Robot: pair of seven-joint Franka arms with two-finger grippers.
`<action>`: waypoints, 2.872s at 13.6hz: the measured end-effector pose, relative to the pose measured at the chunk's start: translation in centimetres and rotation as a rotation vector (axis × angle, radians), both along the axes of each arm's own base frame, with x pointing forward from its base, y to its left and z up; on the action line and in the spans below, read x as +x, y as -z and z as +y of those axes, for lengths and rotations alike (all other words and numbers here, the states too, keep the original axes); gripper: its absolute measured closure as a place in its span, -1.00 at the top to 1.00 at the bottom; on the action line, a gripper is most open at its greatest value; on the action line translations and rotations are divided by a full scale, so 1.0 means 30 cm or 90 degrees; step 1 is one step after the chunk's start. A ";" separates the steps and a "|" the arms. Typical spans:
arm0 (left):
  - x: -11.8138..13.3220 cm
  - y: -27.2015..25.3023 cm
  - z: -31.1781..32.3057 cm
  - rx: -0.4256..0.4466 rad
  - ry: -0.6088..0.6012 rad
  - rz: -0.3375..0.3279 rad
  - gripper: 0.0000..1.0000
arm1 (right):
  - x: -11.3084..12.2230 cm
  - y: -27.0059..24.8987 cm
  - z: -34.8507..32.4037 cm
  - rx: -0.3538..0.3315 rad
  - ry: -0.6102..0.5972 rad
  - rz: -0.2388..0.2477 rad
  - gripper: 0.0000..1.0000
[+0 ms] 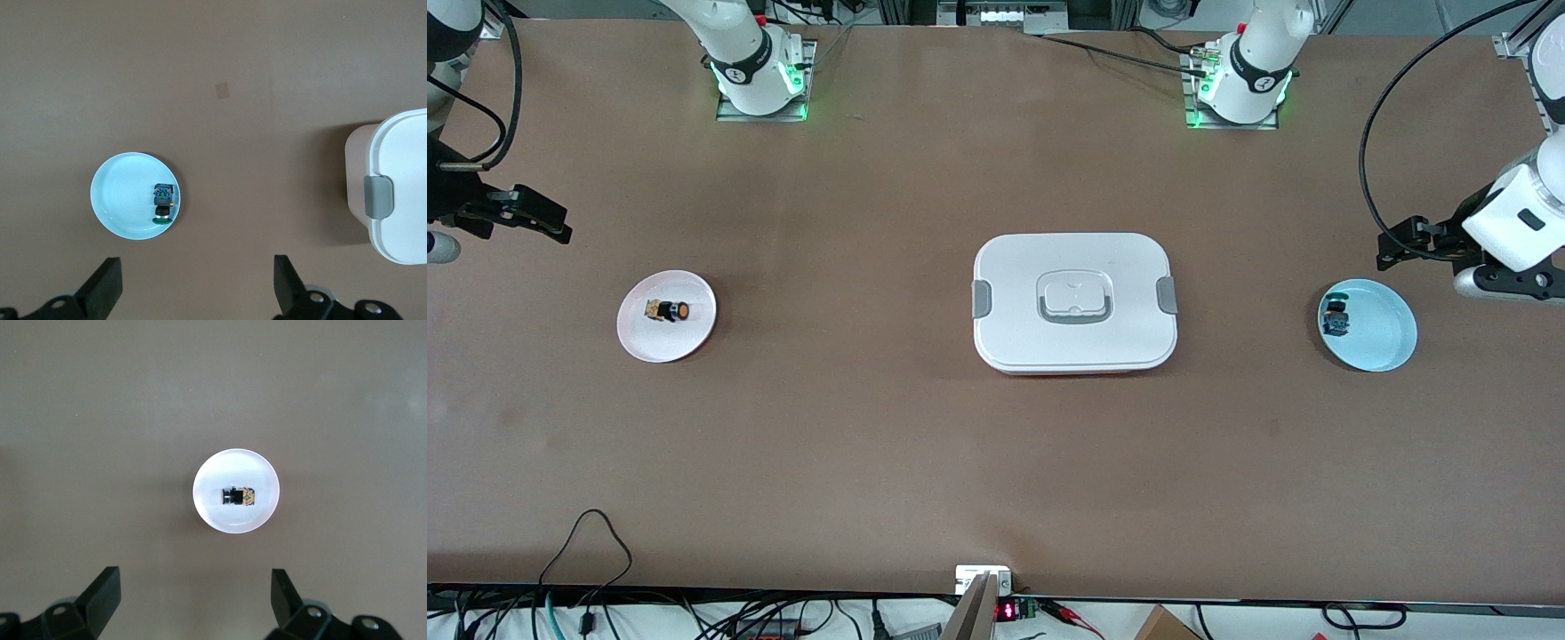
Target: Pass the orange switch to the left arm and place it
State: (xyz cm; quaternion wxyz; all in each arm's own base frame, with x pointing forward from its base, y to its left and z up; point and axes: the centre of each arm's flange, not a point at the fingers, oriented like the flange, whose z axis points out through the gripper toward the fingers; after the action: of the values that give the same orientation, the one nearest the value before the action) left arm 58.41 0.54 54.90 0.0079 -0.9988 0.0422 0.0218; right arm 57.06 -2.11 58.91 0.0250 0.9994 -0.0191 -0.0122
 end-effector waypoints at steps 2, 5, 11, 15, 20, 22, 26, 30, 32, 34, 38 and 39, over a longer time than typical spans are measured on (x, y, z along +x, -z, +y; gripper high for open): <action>0.007 0.006 -0.013 0.000 0.004 0.000 1.00 | -0.002 0.001 0.000 0.000 0.000 0.003 1.00; 0.010 -0.009 -0.018 0.000 0.006 -0.006 1.00 | -0.004 0.003 0.000 0.000 0.000 0.007 1.00; 0.013 -0.020 -0.016 0.000 0.005 -0.011 1.00 | 0.027 0.077 0.007 -0.002 -0.001 0.032 1.00; 0.017 -0.016 -0.009 0.000 0.003 -0.010 1.00 | 0.074 0.176 0.016 -0.006 -0.003 0.054 1.00; 0.020 -0.013 -0.012 0.000 0.004 -0.009 1.00 | 0.100 0.237 -0.042 -0.008 0.023 0.064 1.00; 0.020 -0.013 -0.011 0.000 0.003 -0.009 1.00 | 0.116 0.276 -0.063 -0.009 0.029 0.068 1.00; 0.020 -0.012 0.001 0.000 -0.001 -0.009 1.00 | 0.148 0.364 -0.062 -0.012 0.029 0.086 1.00; 0.021 -0.012 0.007 0.000 -0.002 -0.009 1.00 | 0.177 0.451 -0.061 -0.015 0.027 0.098 1.00; 0.021 -0.012 0.010 0.000 -0.004 -0.009 1.00 | 0.189 0.497 -0.064 -0.018 0.025 0.077 1.00; 0.021 -0.012 0.011 0.000 -0.004 -0.009 1.00 | 0.179 0.586 -0.101 -0.024 0.029 0.066 1.00; 0.021 -0.015 -0.003 0.000 0.001 -0.010 1.00 | 0.132 0.778 -0.193 -0.023 0.049 0.048 1.00; 0.021 -0.015 -0.008 0.000 0.002 -0.010 1.00 | 0.117 0.825 -0.192 -0.022 0.048 0.040 1.00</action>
State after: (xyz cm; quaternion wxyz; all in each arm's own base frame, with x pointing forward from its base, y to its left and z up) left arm 59.05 0.31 55.36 0.0080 -0.9989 0.0439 0.0135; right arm 60.58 -7.87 34.17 0.0425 0.9965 -0.0559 -0.0446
